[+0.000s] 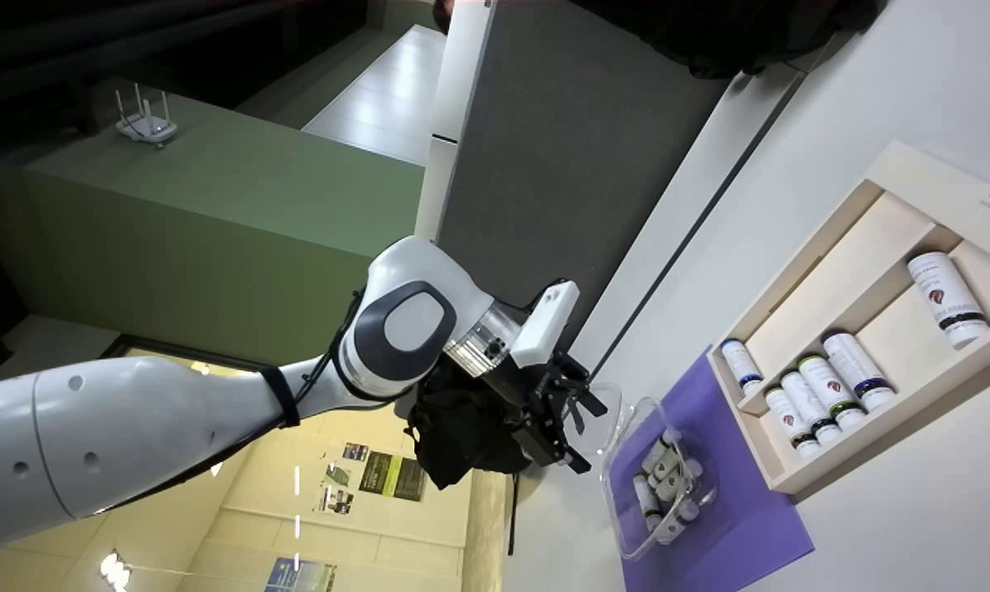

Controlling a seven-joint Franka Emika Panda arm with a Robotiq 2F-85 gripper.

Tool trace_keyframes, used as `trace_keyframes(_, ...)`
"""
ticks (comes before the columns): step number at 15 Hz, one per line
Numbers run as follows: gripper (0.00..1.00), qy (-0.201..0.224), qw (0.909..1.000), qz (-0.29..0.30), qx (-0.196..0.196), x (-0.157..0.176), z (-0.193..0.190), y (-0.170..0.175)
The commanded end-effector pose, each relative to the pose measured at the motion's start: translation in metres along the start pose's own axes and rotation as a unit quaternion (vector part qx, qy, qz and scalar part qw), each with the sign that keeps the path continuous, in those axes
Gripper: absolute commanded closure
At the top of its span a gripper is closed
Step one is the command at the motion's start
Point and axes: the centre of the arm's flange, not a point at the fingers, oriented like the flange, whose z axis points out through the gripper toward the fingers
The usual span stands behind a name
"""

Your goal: Take one bottle from the tray, put it in the container, close the lid, then open it

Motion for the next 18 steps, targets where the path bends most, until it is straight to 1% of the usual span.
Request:
trace_keyframes(1, 0.0, -0.021, 0.9994, -0.002, -0.028, 0.017, -0.011, -0.004)
trace_keyframes(5, 0.0, -0.037, 0.9979, -0.006, -0.052, 0.03, -0.026, 0.008)
trace_keyframes(11, 0.0, -0.034, 0.9946, -0.005, -0.098, 0.038, -0.053, 0.02)
trace_keyframes(13, 0.0, -0.034, 0.9937, 0.003, -0.107, 0.042, -0.064, 0.023)
trace_keyframes(14, 0.0, -0.03, 0.9936, 0.024, -0.107, 0.045, -0.068, 0.024)
trace_keyframes(16, 0.0, -0.038, 0.992, 0.085, -0.086, 0.052, -0.078, 0.026)
trace_keyframes(18, 0.0, -0.037, 0.9865, 0.136, -0.083, 0.061, -0.087, 0.023)
